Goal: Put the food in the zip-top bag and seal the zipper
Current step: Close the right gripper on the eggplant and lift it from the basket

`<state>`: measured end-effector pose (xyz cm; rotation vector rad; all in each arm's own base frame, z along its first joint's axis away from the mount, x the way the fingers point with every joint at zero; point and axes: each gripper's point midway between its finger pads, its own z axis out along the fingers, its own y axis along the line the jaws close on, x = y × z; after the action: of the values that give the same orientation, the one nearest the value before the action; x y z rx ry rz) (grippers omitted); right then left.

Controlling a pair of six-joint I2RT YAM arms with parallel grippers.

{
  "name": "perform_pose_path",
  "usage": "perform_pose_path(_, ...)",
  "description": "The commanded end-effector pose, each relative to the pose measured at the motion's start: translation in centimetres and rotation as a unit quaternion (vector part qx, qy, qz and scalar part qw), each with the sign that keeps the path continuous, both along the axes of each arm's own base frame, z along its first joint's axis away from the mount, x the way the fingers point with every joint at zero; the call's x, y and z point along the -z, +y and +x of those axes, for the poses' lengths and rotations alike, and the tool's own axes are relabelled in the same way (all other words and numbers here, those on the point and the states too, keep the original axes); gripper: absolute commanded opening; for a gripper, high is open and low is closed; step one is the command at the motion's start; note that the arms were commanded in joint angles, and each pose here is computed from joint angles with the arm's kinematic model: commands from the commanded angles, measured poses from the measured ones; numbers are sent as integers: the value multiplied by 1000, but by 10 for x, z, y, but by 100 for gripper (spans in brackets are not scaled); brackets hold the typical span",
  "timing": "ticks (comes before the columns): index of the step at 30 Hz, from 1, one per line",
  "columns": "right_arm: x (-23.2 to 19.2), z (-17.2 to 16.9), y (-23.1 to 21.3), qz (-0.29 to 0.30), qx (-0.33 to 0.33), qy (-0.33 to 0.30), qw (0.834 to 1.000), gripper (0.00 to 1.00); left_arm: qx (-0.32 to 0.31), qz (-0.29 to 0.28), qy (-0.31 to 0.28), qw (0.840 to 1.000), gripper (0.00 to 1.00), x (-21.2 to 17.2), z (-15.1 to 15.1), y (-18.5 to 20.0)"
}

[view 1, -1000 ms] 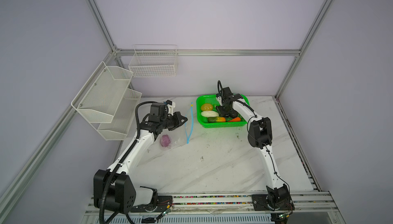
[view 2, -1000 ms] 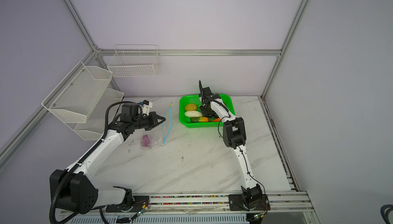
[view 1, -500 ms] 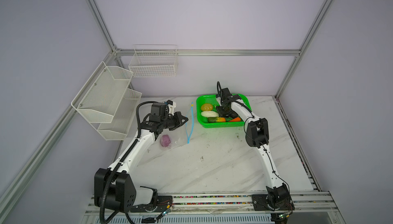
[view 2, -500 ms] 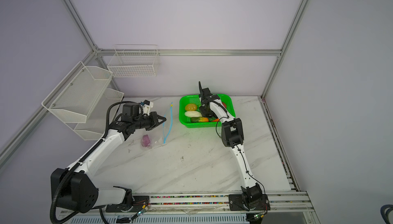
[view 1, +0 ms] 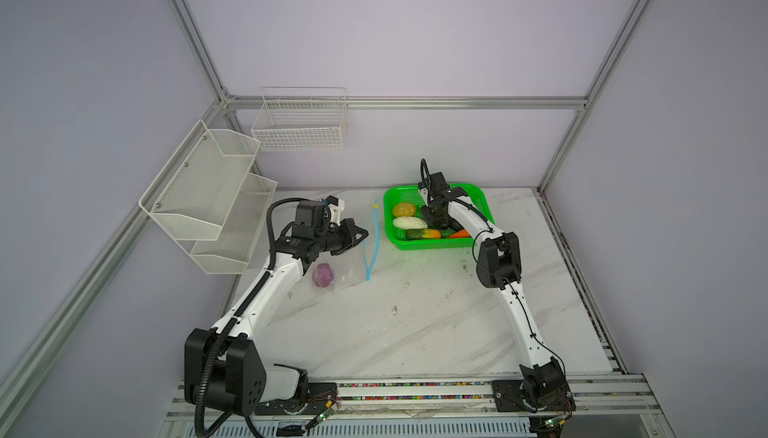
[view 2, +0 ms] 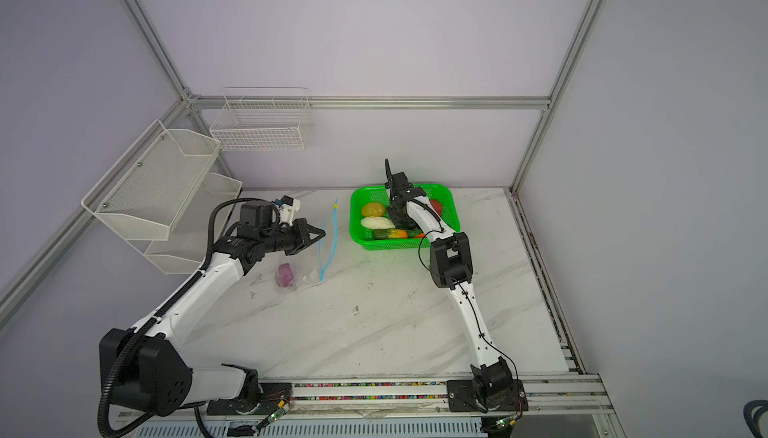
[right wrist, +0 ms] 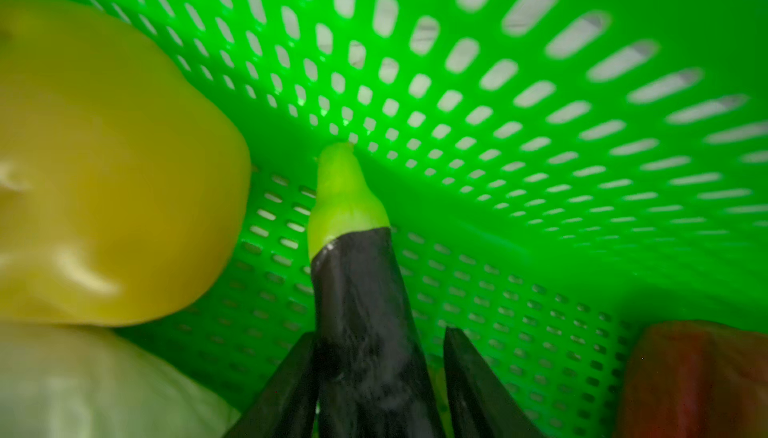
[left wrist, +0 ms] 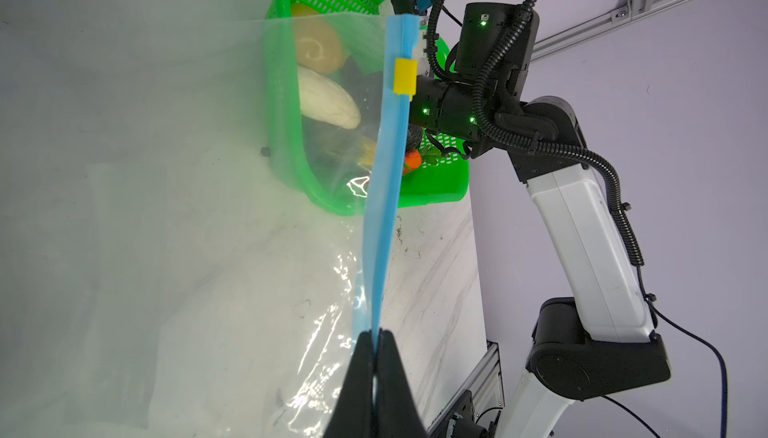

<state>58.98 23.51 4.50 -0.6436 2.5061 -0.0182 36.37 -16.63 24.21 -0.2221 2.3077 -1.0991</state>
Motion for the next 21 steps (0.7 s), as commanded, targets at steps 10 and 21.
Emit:
perform_pose_path(10,-34,11,5,0,11,-52,999,30,6,-8,-17,1000,0,-8,2,-5)
perform_pose_path(21,-106,11,7,58,43,-114,991,27,0,-14,-17,1000,0,-7,6,-5)
